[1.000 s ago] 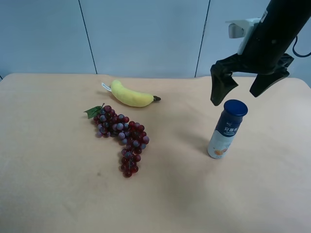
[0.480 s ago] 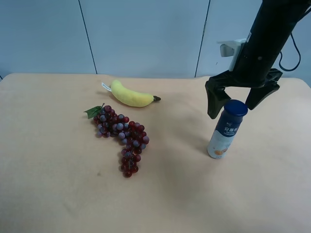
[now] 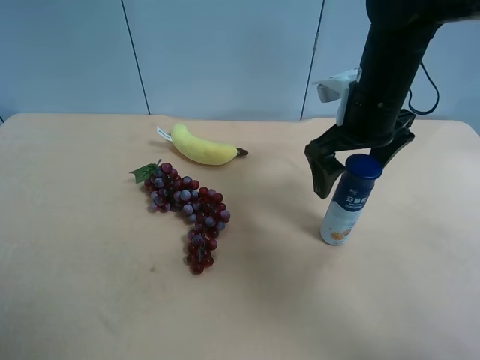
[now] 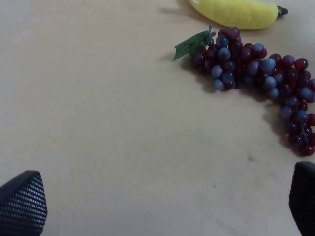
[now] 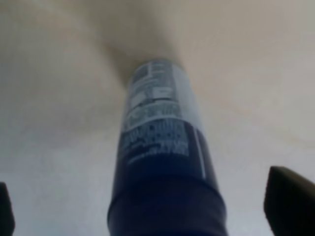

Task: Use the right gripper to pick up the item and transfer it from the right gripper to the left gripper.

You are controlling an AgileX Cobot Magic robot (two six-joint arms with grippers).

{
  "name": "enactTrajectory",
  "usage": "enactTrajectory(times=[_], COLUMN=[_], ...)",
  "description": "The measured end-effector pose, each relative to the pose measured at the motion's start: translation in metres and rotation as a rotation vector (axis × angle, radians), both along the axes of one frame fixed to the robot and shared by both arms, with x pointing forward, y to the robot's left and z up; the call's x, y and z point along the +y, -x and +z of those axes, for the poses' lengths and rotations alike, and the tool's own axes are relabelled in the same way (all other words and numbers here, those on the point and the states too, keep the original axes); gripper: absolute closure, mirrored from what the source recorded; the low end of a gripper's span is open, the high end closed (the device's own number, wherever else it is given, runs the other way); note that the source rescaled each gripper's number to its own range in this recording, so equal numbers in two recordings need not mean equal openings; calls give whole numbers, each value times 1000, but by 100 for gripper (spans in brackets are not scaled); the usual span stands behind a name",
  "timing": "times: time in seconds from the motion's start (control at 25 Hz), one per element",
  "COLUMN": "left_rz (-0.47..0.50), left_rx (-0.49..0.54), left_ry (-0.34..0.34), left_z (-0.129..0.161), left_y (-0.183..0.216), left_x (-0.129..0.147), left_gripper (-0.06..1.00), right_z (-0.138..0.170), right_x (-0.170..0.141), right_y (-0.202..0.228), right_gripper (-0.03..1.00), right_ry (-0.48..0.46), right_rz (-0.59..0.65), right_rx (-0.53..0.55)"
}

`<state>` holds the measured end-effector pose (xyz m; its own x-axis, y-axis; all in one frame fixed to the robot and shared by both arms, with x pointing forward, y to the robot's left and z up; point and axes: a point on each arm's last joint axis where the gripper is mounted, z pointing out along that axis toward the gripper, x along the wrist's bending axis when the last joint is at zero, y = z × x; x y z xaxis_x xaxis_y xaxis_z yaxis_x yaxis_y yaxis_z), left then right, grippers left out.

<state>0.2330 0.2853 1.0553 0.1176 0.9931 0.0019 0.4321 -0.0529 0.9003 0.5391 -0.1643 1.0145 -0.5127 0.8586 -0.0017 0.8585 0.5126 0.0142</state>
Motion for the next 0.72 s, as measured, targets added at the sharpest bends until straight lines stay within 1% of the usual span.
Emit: enactTrajectory(times=[0.16, 0.4, 0.48, 0.72], left_rz=[0, 0, 0, 0], left_rx=[0, 0, 0, 0], left_ry=[0, 0, 0, 0], left_z=[0, 0, 0, 0], left_y=[0, 0, 0, 0], left_x=[0, 0, 0, 0], left_gripper=[-6, -6, -6, -6], right_z=[0, 0, -1, -18], right_x=[0, 3, 3, -2], right_y=[-1, -5, -4, 10], right_gripper=[-3, -3, -3, -3], right_ry=[19, -4, -10, -21], right_rz=[18, 36, 43, 62], right_rx=[-22, -64, -61, -53])
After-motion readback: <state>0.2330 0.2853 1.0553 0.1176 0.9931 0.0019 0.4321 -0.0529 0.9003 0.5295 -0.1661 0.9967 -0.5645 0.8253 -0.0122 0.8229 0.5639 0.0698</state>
